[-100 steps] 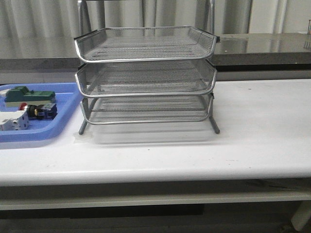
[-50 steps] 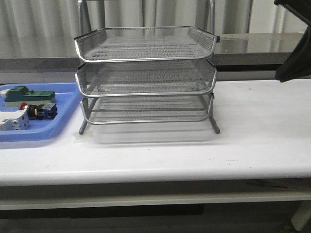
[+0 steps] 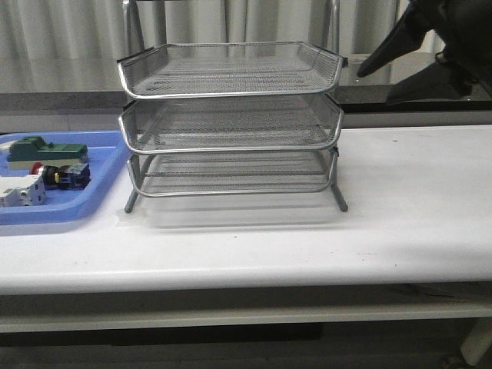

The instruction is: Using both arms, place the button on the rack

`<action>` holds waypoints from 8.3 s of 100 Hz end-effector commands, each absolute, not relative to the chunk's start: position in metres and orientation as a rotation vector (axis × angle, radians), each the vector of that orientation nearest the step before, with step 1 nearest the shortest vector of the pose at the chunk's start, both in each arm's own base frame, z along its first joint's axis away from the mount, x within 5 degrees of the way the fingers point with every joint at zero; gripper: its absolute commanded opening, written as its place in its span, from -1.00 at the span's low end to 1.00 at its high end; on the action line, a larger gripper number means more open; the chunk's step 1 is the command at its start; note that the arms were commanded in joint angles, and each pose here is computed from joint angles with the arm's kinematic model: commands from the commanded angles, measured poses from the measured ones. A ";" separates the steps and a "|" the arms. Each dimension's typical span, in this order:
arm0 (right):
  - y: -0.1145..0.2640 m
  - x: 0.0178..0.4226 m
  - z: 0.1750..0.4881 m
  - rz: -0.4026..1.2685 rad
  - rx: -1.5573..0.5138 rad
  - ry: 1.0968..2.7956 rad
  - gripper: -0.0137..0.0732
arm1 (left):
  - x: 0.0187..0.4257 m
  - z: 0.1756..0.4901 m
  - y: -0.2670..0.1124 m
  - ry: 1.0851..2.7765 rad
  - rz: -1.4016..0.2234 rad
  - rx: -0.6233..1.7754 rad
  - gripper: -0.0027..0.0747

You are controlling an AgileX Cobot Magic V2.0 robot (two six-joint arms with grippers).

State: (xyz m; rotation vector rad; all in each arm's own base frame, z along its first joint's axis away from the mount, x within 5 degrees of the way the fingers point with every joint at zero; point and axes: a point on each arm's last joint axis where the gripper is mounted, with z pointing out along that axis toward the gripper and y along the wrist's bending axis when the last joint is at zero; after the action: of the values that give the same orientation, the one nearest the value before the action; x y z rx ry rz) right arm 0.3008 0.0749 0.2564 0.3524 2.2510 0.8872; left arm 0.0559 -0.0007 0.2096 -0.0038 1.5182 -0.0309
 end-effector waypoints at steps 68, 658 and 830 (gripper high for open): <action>0.097 0.376 0.219 1.094 0.330 2.281 0.12 | 0.055 0.202 -0.002 1.456 -0.053 -0.008 -0.92; -0.002 0.085 0.340 -0.028 0.041 2.156 -0.84 | 0.087 0.308 -0.001 1.660 -0.090 -0.086 -0.92; -0.002 0.085 0.340 -0.026 0.037 2.156 -0.84 | 0.326 0.361 -0.006 2.357 0.094 0.222 0.83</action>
State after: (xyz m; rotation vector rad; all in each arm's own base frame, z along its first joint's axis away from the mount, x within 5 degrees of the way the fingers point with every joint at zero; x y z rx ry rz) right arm 0.0821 -0.0014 0.3280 0.0473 2.2405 -0.0133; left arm 0.3271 -0.0045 0.3345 0.2427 2.4901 0.1052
